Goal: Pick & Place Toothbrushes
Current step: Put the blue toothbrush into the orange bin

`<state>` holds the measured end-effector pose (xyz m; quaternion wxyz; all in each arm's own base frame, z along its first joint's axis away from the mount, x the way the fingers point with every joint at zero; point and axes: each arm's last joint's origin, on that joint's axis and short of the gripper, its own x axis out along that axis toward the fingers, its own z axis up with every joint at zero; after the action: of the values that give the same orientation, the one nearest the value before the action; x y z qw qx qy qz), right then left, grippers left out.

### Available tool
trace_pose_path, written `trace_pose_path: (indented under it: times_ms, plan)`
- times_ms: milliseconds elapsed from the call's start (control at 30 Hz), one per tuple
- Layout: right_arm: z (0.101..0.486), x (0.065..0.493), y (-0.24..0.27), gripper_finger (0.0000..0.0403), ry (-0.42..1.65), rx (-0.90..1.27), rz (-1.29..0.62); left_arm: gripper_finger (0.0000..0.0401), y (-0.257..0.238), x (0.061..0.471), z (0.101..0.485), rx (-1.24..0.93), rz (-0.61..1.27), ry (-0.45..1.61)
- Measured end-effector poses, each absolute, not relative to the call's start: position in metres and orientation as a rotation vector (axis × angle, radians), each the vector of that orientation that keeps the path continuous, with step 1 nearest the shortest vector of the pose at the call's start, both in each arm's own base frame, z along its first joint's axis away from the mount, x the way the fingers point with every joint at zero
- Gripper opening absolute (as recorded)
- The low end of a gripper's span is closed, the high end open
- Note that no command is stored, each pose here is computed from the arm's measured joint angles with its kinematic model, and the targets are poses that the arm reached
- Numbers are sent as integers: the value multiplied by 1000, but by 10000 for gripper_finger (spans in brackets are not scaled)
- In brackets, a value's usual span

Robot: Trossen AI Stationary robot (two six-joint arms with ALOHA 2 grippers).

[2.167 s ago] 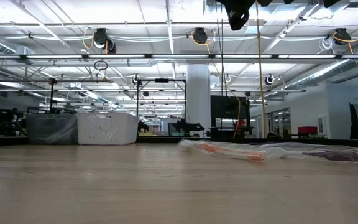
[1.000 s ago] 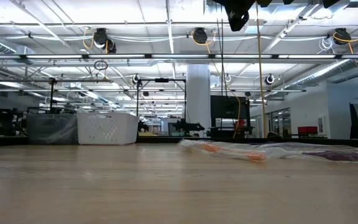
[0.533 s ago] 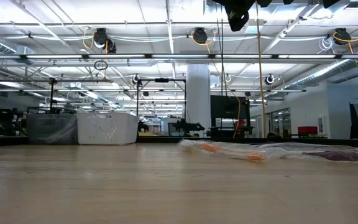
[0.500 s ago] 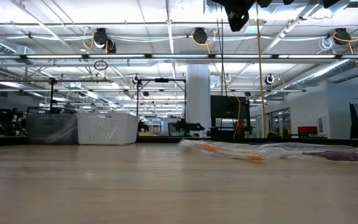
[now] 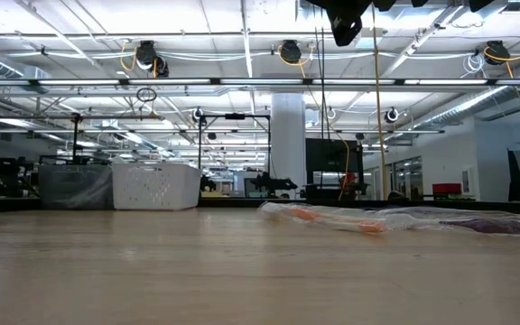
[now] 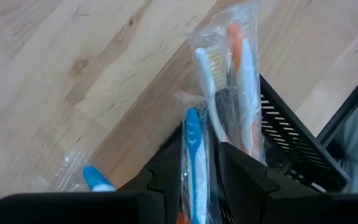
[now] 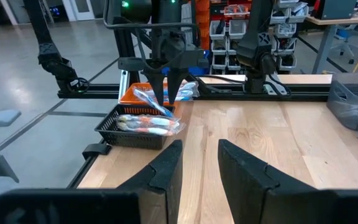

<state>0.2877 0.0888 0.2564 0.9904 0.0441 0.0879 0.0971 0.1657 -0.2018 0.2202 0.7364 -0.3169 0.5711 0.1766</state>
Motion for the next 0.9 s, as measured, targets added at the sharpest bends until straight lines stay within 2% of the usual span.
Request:
trace_pose_path:
  times_ms: [267, 467, 700, 800, 900]
  plan:
    - [256, 288, 89, 93, 177, 88, 195, 106, -209, 171, 213, -703, 359, 1258]
    - [256, 288, 89, 93, 177, 88, 195, 106, -209, 175, 199, -678, 402, 1378]
    - [256, 288, 89, 93, 177, 88, 195, 104, -207, 178, 197, -685, 413, 1410]
    - [256, 288, 89, 93, 177, 88, 195, 81, -207, 178, 197, -690, 408, 1425]
    - [256, 288, 89, 93, 177, 88, 195, 28, -207, 178, 197, -693, 409, 1426]
